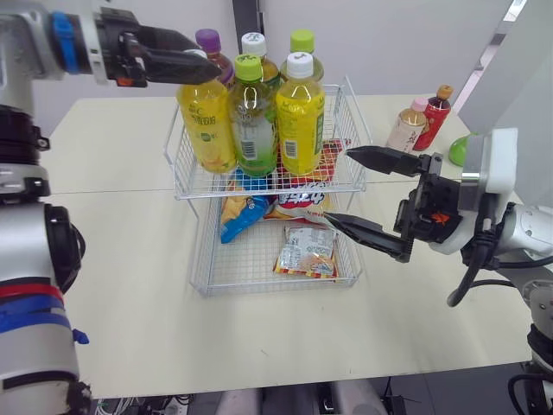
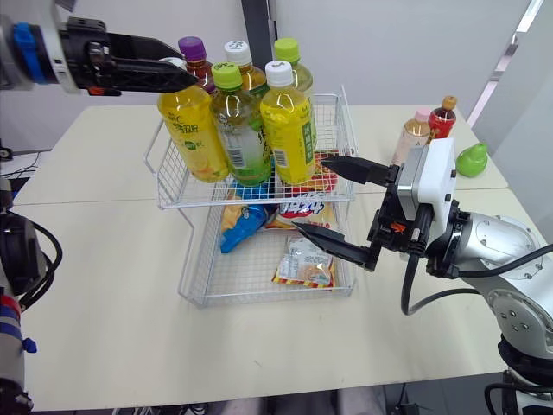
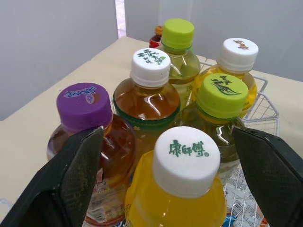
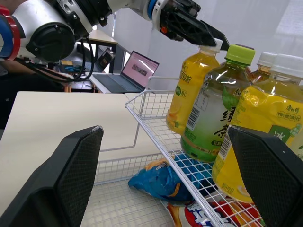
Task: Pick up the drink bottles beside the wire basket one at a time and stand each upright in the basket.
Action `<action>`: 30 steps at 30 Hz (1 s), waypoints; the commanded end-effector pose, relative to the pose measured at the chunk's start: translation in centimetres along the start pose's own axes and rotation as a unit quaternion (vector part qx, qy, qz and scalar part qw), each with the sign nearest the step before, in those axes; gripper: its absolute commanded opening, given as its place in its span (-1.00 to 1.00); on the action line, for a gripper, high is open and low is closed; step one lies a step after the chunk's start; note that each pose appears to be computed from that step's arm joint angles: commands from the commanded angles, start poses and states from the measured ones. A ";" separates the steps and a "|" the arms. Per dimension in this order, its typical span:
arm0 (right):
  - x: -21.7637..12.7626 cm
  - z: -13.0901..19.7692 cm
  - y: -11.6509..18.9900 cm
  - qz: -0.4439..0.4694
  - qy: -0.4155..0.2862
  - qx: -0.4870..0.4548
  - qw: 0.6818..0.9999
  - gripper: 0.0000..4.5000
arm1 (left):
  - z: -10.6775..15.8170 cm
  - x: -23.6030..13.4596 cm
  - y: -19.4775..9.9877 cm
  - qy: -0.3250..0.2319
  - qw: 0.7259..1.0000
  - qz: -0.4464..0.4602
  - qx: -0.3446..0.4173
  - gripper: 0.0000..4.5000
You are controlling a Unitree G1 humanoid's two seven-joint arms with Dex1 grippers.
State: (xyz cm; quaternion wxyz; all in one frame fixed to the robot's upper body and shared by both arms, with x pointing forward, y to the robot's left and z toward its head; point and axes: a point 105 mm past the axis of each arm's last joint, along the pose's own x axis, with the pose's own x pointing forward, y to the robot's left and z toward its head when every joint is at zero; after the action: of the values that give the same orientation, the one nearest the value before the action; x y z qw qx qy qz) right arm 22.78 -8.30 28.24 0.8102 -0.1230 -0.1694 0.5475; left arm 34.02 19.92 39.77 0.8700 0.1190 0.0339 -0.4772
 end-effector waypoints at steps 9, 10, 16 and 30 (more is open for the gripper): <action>-1.1 1.7 -0.3 0.005 -0.003 -0.040 0.999 1.00 | 1.3 -6.0 0.0 -0.022 0.993 0.097 0.061 0.98; -1.3 1.8 -0.5 0.004 -0.002 -0.044 0.999 1.00 | 1.0 -6.7 0.3 -0.025 0.991 0.116 0.061 0.98; -3.8 3.2 -2.5 -0.016 0.032 -0.067 0.997 1.00 | -2.9 -12.0 2.0 -0.001 0.963 0.261 0.059 0.98; -8.8 0.9 -13.1 -0.172 0.100 -0.105 0.974 1.00 | -16.4 -14.6 3.8 0.073 0.883 0.452 0.098 0.98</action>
State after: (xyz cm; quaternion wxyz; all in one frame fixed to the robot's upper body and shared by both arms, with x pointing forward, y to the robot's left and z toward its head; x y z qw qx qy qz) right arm 30.50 -20.76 32.46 0.8888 -0.2125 -0.1460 0.3789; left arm 30.47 37.83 25.33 0.9793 0.1936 0.0327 -0.0487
